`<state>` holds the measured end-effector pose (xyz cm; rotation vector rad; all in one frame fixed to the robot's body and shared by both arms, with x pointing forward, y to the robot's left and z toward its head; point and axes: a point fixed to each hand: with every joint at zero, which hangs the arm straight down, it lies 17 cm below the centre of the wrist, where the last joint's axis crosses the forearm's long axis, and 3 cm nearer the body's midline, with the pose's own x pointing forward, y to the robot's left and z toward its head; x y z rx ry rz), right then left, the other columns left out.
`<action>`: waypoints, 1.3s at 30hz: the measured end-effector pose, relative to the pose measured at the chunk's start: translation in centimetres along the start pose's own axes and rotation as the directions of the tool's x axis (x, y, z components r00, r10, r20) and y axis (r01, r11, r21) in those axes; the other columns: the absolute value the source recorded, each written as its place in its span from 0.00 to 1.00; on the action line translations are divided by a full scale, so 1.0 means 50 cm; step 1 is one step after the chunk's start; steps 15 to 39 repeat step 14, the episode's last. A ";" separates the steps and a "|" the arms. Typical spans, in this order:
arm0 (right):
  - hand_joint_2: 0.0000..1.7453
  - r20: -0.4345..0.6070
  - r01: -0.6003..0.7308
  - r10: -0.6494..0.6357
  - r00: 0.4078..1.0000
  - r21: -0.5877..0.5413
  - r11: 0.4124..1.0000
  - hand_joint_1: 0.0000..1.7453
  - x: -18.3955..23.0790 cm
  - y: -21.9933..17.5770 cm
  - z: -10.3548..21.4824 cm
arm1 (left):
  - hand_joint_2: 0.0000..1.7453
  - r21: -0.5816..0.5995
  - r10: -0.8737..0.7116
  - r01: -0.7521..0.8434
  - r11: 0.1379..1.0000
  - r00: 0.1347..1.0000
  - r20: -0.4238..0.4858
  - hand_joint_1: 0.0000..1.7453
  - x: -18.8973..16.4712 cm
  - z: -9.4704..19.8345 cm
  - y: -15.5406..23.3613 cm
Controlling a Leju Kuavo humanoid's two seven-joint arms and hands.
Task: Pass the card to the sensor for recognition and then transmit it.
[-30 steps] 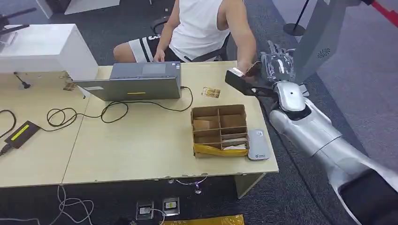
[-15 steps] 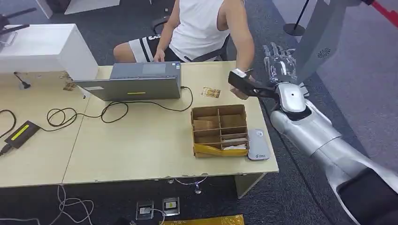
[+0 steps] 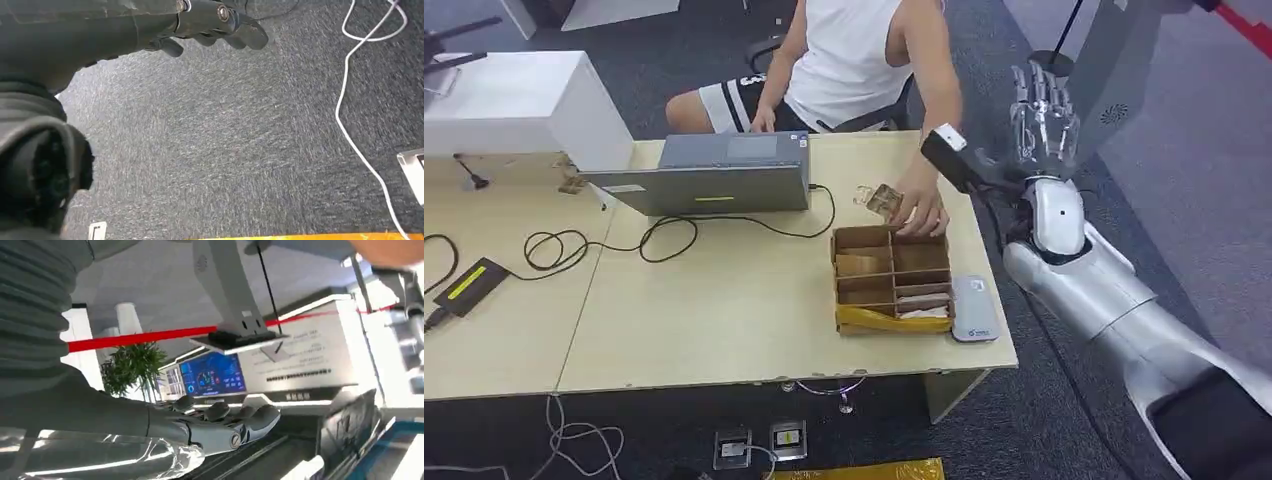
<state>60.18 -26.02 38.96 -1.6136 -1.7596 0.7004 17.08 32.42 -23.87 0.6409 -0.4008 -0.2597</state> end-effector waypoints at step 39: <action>1.00 -0.140 -0.143 0.105 0.984 -0.291 0.946 0.00 -0.245 -0.214 0.181 | 0.00 0.034 0.061 -0.058 0.998 0.994 -0.086 0.00 -0.086 0.016 0.000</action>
